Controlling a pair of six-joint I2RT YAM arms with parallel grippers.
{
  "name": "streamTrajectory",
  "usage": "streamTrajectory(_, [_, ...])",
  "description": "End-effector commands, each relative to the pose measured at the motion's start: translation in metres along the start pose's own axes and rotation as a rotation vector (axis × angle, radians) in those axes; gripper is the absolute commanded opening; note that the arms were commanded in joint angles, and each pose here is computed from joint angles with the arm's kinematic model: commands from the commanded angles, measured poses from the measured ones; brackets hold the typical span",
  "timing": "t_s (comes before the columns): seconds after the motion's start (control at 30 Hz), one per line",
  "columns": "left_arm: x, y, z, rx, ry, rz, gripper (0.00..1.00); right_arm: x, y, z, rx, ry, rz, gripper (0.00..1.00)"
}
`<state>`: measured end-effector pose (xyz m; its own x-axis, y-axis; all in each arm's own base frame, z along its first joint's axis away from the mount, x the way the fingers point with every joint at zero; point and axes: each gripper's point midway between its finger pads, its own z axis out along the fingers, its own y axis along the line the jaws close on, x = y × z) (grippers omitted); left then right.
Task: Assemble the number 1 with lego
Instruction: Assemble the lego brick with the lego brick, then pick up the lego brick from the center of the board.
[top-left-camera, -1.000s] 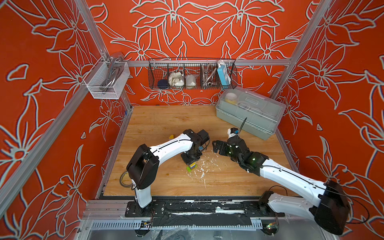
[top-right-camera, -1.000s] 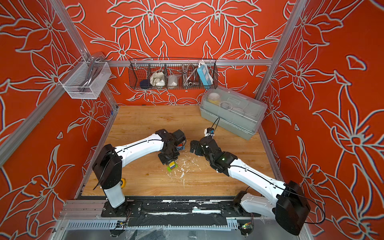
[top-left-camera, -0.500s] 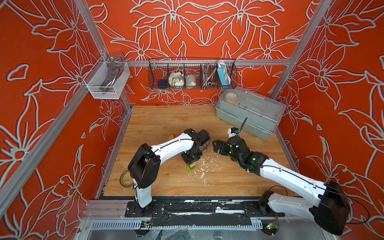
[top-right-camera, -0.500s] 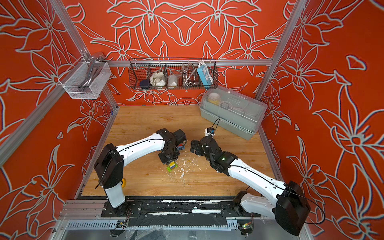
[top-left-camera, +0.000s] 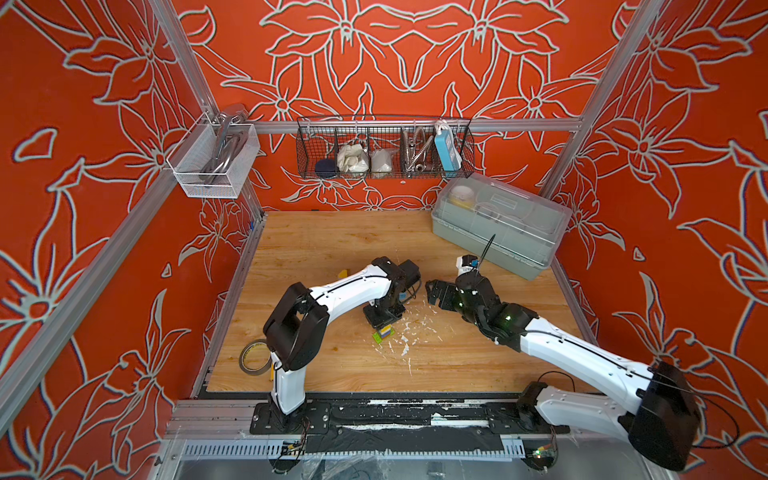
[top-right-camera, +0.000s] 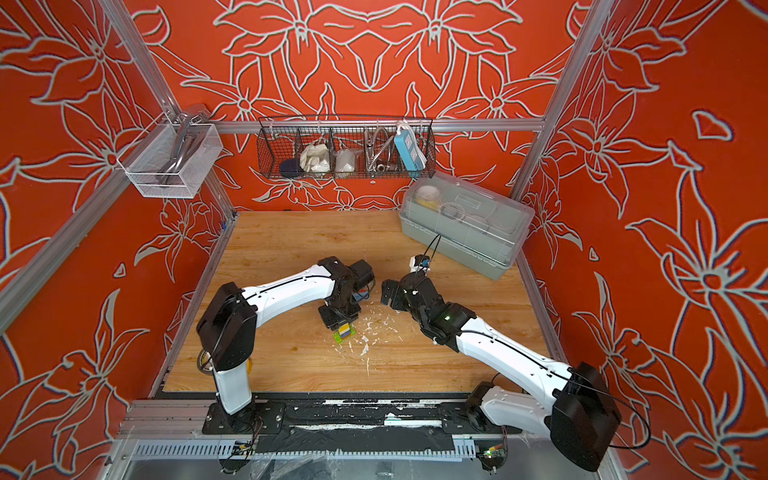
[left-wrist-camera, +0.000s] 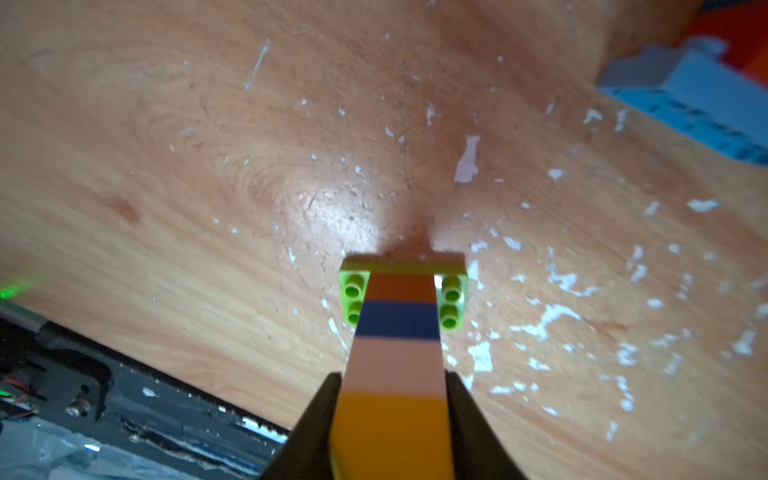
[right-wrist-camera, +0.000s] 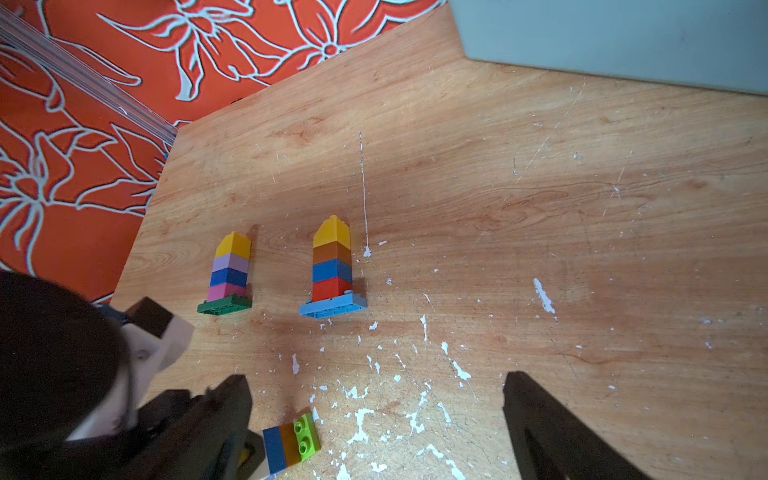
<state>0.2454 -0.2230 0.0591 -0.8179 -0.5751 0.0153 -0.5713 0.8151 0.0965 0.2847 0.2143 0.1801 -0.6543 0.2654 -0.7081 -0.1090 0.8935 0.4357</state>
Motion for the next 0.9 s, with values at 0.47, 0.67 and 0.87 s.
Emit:
streamTrajectory(0.47, [-0.021,0.0,-0.066,0.06,-0.129,0.081,0.82,-0.006,0.005,-0.015,-0.059,-0.026,-0.069,1.0])
streamTrajectory(0.67, [-0.024,0.026,-0.114,0.194,-0.224,0.111,0.99,0.016,0.007,-0.022,-0.117,0.061,-0.119,0.98])
streamTrajectory(0.87, [-0.025,0.086,-0.125,0.416,-0.383,0.103,0.99,0.073,0.034,-0.028,-0.3,0.266,-0.222,0.91])
